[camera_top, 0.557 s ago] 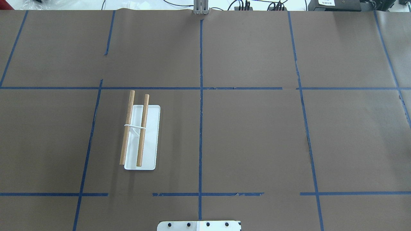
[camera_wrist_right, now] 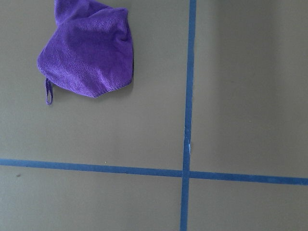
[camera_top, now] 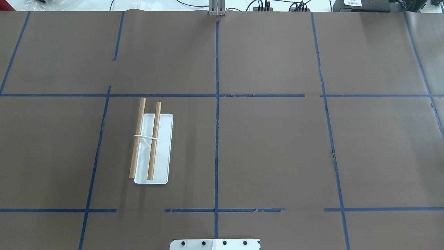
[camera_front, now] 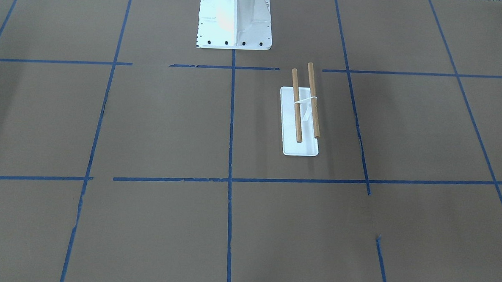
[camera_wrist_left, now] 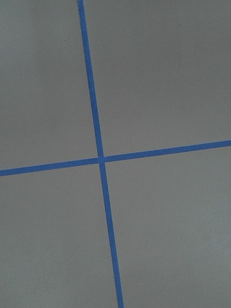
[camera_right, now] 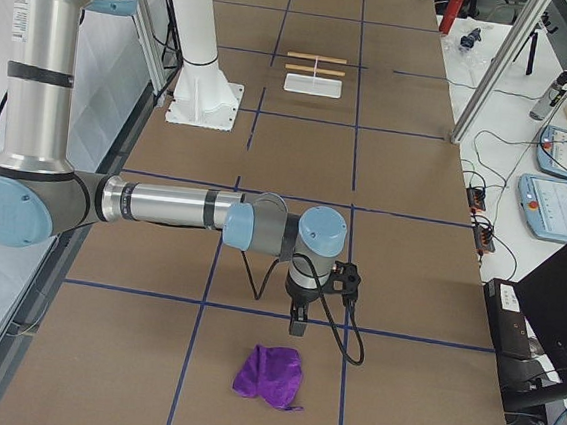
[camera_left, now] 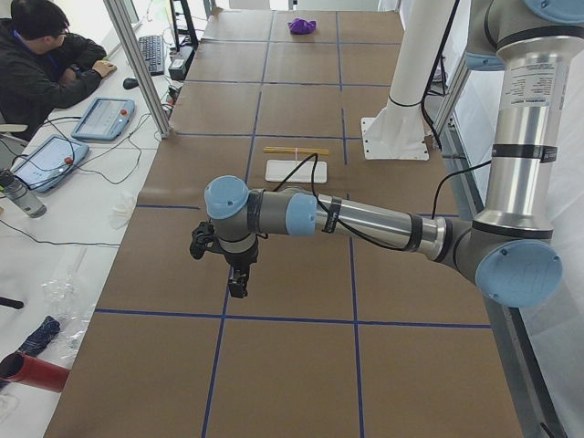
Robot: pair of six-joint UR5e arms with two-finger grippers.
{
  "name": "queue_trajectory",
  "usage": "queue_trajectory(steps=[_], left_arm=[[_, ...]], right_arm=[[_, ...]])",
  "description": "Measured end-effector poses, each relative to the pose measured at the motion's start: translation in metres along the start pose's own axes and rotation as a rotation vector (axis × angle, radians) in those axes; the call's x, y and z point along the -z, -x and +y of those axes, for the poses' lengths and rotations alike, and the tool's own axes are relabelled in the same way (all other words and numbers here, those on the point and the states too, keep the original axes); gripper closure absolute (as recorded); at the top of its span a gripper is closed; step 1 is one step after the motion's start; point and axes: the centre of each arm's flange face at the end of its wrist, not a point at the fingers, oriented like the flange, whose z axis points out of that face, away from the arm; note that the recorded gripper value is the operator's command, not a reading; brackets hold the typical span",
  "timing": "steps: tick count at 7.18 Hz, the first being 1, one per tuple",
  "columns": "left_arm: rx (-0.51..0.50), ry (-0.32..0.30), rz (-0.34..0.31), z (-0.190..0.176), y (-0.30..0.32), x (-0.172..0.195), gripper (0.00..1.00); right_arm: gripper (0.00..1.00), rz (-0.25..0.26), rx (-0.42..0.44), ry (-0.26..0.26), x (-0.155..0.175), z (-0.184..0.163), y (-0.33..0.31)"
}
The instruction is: Hang towel on rack
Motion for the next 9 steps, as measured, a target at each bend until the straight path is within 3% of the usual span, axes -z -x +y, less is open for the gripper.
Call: queue_trajectory(steps=[2,5,7,9], left_arm=[[-0.050,-0.021,0.006,-0.006,-0.022,0.006,0.00],[-0.215,-0.192,-0.003,-0.035,-0.044,0.028,0.00],[-0.277,-0.257,-0.005,-0.040,-0.047,0.031,0.00],[-0.292,-0.271,-0.004,-0.041,-0.047,0.032,0.00]], right_arm=[[0.00,0.001,0.022,-0.004,0.002,-0.007,0.014],[0.00,-0.010,0.092,-0.070,0.018,-0.018,0.033],[0.00,-0.018,0.201,-0.123,-0.017,0.000,0.009],[0.00,-0.012,0.303,-0.148,-0.068,0.009,-0.013]])
